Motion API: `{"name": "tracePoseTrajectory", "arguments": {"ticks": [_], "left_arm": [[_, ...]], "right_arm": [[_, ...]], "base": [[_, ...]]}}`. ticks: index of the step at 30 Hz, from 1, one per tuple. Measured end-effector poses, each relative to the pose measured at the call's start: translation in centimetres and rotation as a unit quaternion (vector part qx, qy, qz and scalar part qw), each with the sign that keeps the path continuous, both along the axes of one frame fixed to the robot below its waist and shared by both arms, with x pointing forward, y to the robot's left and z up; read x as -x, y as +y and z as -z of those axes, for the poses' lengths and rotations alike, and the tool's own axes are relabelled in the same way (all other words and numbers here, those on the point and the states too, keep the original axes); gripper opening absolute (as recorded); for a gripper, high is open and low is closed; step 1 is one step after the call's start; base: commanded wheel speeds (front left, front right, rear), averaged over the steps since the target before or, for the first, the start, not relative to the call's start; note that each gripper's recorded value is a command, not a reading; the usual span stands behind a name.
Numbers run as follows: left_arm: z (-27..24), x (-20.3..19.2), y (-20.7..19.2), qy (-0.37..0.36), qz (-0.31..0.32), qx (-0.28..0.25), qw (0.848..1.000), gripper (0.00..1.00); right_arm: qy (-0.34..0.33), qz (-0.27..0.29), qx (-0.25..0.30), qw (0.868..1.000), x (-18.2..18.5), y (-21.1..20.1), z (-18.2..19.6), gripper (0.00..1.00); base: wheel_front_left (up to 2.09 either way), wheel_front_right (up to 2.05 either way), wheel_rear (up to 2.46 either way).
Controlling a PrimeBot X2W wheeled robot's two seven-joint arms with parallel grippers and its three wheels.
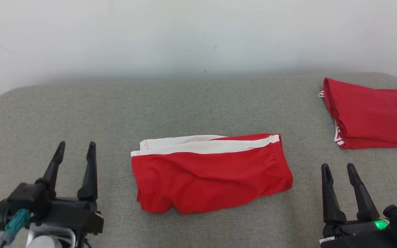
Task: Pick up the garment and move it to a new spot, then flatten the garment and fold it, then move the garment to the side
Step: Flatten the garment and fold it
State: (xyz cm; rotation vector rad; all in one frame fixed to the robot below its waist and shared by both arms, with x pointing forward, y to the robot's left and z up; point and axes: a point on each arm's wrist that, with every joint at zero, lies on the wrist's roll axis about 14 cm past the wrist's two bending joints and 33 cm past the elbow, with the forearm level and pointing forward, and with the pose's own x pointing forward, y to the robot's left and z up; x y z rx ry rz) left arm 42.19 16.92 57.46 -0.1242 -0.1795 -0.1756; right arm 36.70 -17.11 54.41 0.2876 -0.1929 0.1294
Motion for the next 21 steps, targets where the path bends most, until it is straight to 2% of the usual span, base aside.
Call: {"name": "tracePoseTrajectory", "arguments": {"ticks": [11, 21], "left_arm": [[0.5, 3.6, 3.4, -0.025, -0.071, -0.004, 0.997, 1.00], [2.9, 5.9, 3.8, -0.002, -0.083, -0.018, 0.996, 1.00]], "right_arm": [[-0.004, -0.001, 0.012, 1.000, 0.1, 0.5, -0.1, 1.00], [0.010, 0.004, 0.020, 1.000, 0.6, 0.4, 0.9, 1.00]], "base": [[0.00, 0.00, 0.00], [0.00, 0.00, 0.00]]}}
